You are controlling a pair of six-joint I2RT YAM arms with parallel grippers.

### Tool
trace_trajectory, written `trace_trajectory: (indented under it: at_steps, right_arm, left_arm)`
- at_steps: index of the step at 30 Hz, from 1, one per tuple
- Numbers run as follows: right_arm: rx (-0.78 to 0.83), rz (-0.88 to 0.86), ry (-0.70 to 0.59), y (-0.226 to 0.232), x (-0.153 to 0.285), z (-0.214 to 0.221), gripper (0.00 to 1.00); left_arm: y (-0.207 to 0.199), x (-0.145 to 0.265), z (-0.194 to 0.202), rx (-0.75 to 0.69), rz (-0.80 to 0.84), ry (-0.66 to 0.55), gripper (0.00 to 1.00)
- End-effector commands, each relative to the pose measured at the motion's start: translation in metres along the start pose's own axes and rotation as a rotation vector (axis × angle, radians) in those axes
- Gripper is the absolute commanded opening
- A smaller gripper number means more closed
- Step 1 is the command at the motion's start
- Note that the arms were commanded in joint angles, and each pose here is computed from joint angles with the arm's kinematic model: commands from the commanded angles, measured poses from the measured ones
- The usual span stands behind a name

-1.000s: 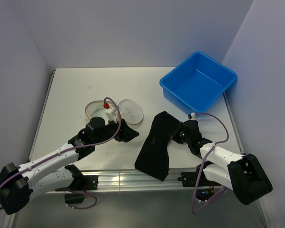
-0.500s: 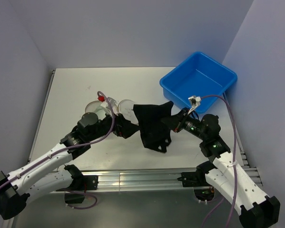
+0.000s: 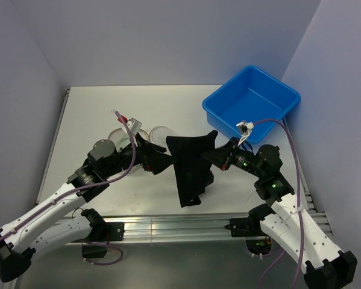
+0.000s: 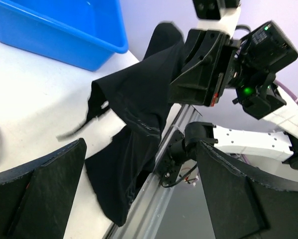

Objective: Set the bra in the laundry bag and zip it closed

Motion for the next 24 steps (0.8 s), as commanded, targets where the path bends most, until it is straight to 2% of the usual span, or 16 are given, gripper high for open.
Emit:
trace_trajectory:
  at_steps: [1,5,8,9,11,12,14,15,16,18,19,20,23,24]
  right_arm:
    - [0.07,-0.11,-0.067,0.037,0.003,-0.024,0.0]
    - [0.06,-0.09,-0.067,0.032,-0.002,-0.022,0.0]
    - [0.054,-0.119,-0.074,0.036,-0.004,-0.023,0.0]
    - [0.056,-0.127,-0.072,0.037,-0.005,-0.023,0.0]
    - [0.056,-0.126,-0.064,0.039,-0.006,-0.022,0.0]
    - [0.058,-0.128,-0.064,0.04,-0.005,-0.022,0.0]
    - [0.064,-0.131,-0.069,0.041,-0.004,-0.022,0.0]
    - [0.062,-0.122,-0.065,0.039,-0.004,-0.022,0.0]
    - [0.069,-0.116,-0.056,0.038,-0.005,-0.02,0.0]
    - [0.078,-0.084,-0.047,0.035,-0.003,-0.02,0.0]
    - [0.107,-0.064,-0.05,0.032,-0.002,-0.02,0.03]
    - [0.125,-0.045,-0.056,0.032,-0.002,-0.024,0.29]
    - [0.218,0.016,-0.044,0.036,0.005,-0.034,0.8]
    - [0.252,0.028,-0.069,0.04,0.009,-0.04,0.82]
  left_arm:
    - [-0.018,-0.003,-0.015,-0.019,0.081,-0.015,0.98]
    - [-0.029,-0.009,-0.016,-0.012,0.153,-0.003,0.88]
    - [-0.032,-0.015,-0.015,-0.014,0.16,0.012,0.77]
    - [-0.03,-0.017,-0.013,-0.014,0.15,0.016,0.65]
    - [-0.029,-0.018,-0.013,-0.012,0.141,0.009,0.49]
    - [-0.028,-0.018,-0.015,-0.016,0.136,-0.004,0.32]
    - [-0.028,-0.018,-0.016,-0.021,0.127,-0.014,0.19]
    - [-0.028,-0.017,-0.019,-0.024,0.124,-0.025,0.07]
    - [-0.027,-0.016,-0.021,-0.021,0.108,-0.04,0.01]
    - [-0.031,-0.012,-0.026,-0.022,0.114,-0.064,0.0]
    - [-0.033,-0.01,-0.029,-0.024,0.119,-0.067,0.0]
    - [-0.035,-0.008,-0.031,-0.03,0.122,-0.066,0.0]
    - [-0.037,-0.003,-0.037,-0.041,0.104,-0.068,0.0]
    - [-0.039,-0.001,-0.039,-0.051,0.104,-0.074,0.0]
Point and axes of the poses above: each gripper's point midway between its finger pads, its own x axis back along the fingers, its own y axis along the line the jaws close on, z = x × y, the point moved 4 cm from there along x, back along the fingers, and after that the axes turned 6 degrees about -x, right-handed, at the moved point
